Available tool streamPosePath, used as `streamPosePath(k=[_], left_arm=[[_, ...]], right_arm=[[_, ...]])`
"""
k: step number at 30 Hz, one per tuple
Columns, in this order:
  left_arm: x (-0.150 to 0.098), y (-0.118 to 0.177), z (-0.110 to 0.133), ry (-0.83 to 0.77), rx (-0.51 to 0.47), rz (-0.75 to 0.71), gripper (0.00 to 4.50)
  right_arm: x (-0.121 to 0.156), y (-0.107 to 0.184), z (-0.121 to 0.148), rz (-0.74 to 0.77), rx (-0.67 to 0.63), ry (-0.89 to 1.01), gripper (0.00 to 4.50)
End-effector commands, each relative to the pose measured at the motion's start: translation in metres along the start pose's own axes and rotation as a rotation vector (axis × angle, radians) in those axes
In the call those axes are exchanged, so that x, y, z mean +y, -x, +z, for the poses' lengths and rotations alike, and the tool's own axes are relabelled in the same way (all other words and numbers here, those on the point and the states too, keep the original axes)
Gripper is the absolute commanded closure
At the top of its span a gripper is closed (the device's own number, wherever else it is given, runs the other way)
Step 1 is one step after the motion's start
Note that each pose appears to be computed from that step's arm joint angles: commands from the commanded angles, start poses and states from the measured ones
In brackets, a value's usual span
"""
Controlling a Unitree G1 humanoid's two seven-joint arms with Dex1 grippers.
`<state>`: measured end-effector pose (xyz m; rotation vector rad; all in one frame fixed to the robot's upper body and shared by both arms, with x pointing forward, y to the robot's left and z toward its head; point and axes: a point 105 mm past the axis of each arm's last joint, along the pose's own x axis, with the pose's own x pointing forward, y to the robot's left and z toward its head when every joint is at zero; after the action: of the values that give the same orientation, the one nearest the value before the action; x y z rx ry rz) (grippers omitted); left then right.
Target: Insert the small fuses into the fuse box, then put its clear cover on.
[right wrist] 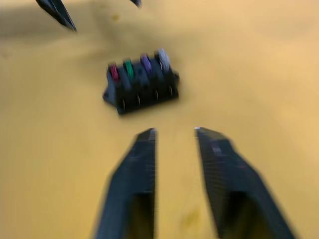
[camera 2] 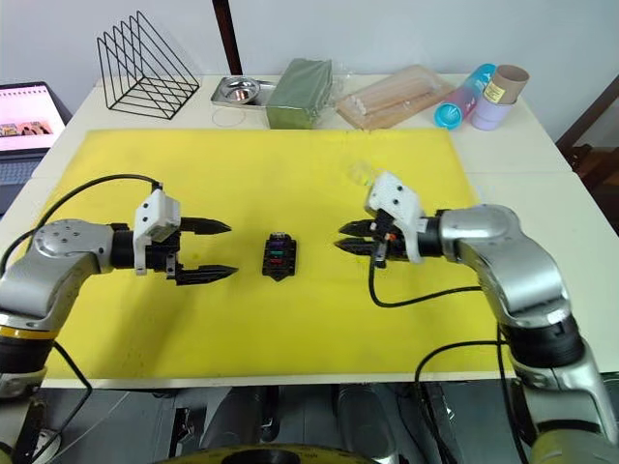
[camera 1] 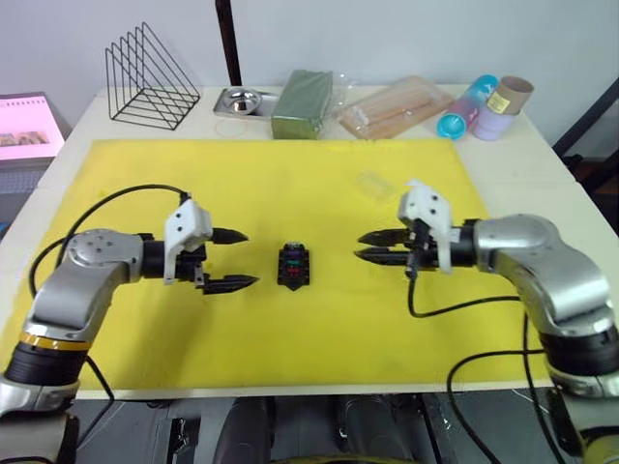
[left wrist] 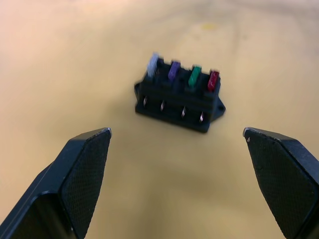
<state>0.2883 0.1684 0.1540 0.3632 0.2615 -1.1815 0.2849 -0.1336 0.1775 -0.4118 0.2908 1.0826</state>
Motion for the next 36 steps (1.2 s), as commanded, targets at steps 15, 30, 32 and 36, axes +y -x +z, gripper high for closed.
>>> streamPosePath(k=[15, 30, 32, 36], left_arm=[[0.003, 0.021, -0.001, -0.013, 0.033, 0.070, 0.00], [-0.009, -0.011, -0.003, -0.026, -0.020, 0.033, 0.00], [-0.010, -0.012, -0.002, -0.027, -0.024, 0.033, 0.00], [-0.012, -0.012, -0.004, -0.025, -0.031, 0.048, 0.00]], right_arm=[[-0.017, 0.047, -0.016, -0.287, 0.002, -0.038, 0.06], [-0.136, -0.009, -0.011, -0.441, 0.020, -0.097, 0.06], [-0.146, -0.017, -0.005, -0.427, 0.006, -0.115, 0.06], [-0.160, -0.035, 0.004, -0.403, 0.016, -0.122, 0.06]])
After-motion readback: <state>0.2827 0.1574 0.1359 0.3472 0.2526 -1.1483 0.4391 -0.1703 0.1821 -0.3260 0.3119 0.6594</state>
